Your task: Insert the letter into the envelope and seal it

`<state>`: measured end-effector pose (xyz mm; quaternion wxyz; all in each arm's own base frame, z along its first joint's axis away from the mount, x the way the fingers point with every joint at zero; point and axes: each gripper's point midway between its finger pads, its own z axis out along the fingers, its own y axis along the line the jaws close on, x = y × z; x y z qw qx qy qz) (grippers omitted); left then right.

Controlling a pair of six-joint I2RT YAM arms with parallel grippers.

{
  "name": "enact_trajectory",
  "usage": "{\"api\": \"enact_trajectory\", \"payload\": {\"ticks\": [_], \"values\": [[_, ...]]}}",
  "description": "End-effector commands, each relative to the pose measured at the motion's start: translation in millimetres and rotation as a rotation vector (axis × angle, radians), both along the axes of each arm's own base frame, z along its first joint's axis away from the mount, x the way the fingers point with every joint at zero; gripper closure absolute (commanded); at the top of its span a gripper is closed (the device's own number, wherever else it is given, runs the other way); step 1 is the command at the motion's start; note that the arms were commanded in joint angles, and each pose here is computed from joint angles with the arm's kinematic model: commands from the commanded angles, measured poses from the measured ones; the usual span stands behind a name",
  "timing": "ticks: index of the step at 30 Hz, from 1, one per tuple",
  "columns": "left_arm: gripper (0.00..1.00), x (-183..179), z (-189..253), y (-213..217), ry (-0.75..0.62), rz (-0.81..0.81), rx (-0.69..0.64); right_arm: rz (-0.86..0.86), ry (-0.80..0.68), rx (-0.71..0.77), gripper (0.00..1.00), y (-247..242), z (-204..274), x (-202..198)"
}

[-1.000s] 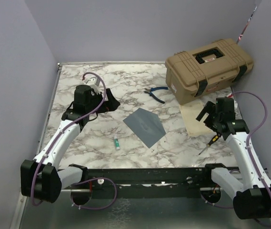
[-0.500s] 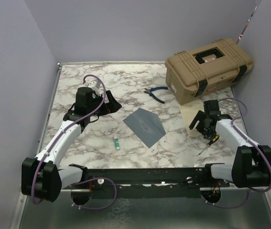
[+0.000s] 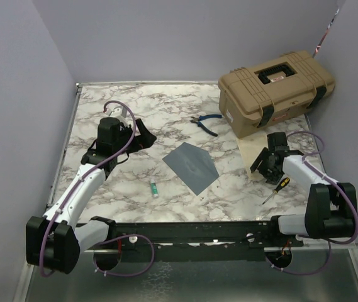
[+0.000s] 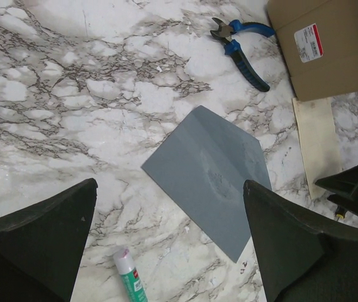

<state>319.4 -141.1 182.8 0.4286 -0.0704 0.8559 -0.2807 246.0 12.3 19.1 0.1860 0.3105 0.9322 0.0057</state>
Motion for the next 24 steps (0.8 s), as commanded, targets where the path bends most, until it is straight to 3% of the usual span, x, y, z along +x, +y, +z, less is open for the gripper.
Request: {"api": "enact_trajectory", "payload": {"ticks": [1, 6, 10, 18, 24], "values": [[0.01, 3, 8, 5, -0.034, 0.049, -0.006, -0.095, -0.021, 0.074, 0.32, 9, -5, 2], [0.01, 0, 10, 7, -0.042, 0.062, -0.014, -0.107, -0.069, 0.035, 0.39, 1, 17, 12], [0.01, -4, 11, -5, -0.041, -0.014, -0.036, -0.006, -0.176, 0.018, 0.44, 2, 35, 41], [0.01, -11, -4, -38, 0.062, -0.176, -0.115, 0.023, -0.075, 0.030, 0.50, 6, 6, 60], [0.01, 4, -14, -36, 0.104, -0.040, -0.098, 0.051, 0.108, 0.046, 0.52, 14, -17, 21]]}}
